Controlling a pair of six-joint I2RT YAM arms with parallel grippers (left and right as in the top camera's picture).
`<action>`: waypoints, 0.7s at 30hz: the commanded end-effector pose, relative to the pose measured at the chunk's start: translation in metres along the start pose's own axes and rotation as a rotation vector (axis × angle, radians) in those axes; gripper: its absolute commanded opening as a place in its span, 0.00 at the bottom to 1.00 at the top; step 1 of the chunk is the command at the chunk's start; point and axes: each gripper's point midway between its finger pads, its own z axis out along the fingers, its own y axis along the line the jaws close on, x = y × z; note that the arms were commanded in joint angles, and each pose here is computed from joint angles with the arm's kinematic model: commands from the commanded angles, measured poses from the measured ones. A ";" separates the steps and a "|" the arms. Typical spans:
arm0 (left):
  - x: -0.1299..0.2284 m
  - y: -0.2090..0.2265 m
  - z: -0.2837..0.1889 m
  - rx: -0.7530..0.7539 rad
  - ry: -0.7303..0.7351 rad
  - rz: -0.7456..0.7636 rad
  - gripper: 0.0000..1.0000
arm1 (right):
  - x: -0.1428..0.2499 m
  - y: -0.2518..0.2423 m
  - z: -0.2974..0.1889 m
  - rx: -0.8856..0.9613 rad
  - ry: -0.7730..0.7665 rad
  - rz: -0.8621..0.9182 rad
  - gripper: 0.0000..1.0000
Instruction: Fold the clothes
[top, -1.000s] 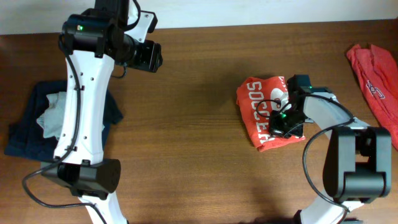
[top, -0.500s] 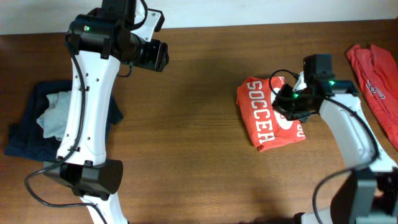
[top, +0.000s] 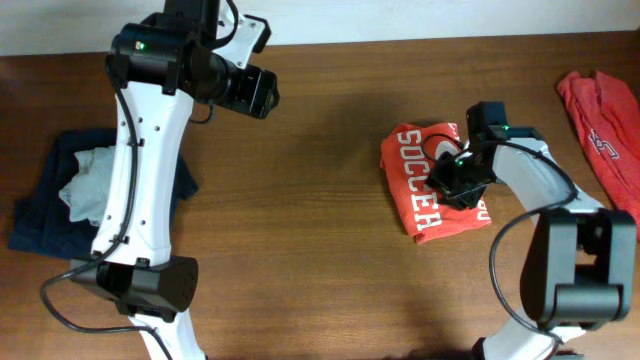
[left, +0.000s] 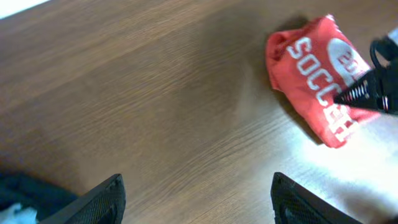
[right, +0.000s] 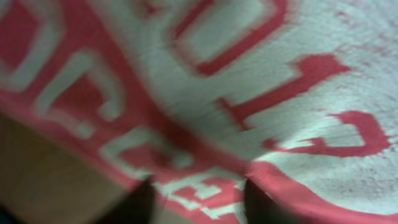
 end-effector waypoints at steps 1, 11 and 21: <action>-0.001 -0.025 0.000 0.082 -0.013 0.118 0.75 | -0.014 0.013 -0.049 -0.078 -0.138 -0.253 0.85; -0.001 -0.026 0.005 0.083 -0.007 0.121 0.75 | -0.060 -0.031 -0.076 -0.263 -0.228 -0.444 0.97; 0.000 -0.026 0.005 0.083 -0.004 0.119 0.75 | -0.062 -0.045 -0.014 -0.251 -0.082 -0.384 0.92</action>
